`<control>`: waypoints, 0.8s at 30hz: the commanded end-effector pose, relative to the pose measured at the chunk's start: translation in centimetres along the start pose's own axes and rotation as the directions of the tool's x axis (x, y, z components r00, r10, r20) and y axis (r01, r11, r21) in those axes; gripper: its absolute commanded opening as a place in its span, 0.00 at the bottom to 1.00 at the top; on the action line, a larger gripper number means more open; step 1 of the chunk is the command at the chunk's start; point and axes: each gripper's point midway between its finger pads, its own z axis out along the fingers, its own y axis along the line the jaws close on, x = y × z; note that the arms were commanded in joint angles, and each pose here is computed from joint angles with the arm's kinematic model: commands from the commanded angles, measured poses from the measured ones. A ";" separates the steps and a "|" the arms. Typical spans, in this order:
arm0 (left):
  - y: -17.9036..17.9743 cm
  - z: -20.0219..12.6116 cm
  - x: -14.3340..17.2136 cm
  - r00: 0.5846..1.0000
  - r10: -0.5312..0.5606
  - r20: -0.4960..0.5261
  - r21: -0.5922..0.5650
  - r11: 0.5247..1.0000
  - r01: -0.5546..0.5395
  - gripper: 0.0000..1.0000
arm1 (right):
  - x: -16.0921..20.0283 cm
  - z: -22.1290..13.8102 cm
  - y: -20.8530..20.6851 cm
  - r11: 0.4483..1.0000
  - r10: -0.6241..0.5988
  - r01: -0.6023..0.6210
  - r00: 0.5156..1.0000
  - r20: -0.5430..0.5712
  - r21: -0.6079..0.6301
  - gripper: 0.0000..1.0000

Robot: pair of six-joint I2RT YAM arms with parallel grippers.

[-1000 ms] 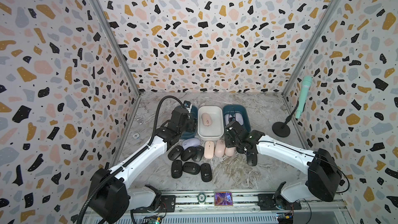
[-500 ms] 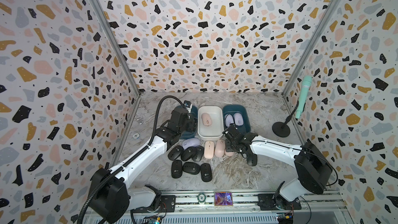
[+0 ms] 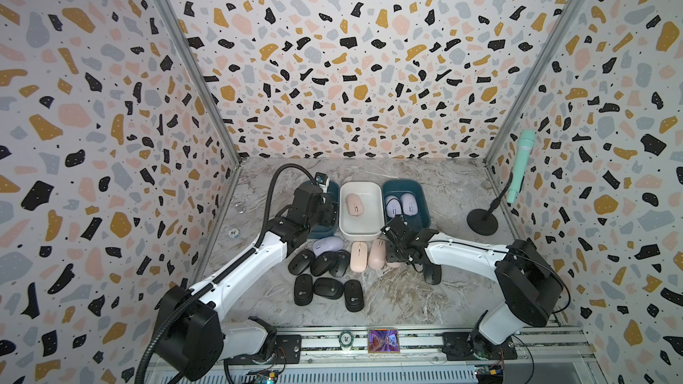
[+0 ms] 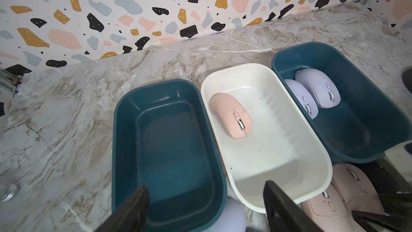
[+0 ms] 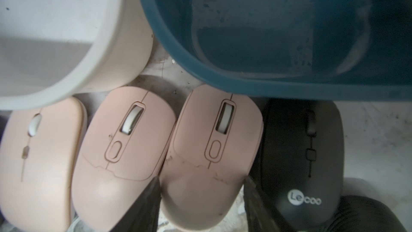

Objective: Place the mice by color into the storage box
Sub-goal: Pick up the mouse from the center of the board.

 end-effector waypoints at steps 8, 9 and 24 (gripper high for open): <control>0.3 -0.3 -1.2 0.999 0.001 0.036 -0.002 1.000 -0.001 0.80 | 0.7 1.4 -0.9 0.999 0.014 -0.012 0.999 -0.032 0.043 0.61; 0.3 -0.3 -1.3 0.999 0.001 0.038 -0.002 1.000 0.000 0.80 | 0.8 1.6 -0.9 0.999 0.012 -0.011 0.999 -0.036 0.047 0.61; 0.5 -0.3 -1.3 0.999 0.003 0.037 -0.010 1.000 -0.002 0.80 | 1.5 2.8 -1.0 0.998 -0.006 0.010 0.998 -0.062 0.064 0.64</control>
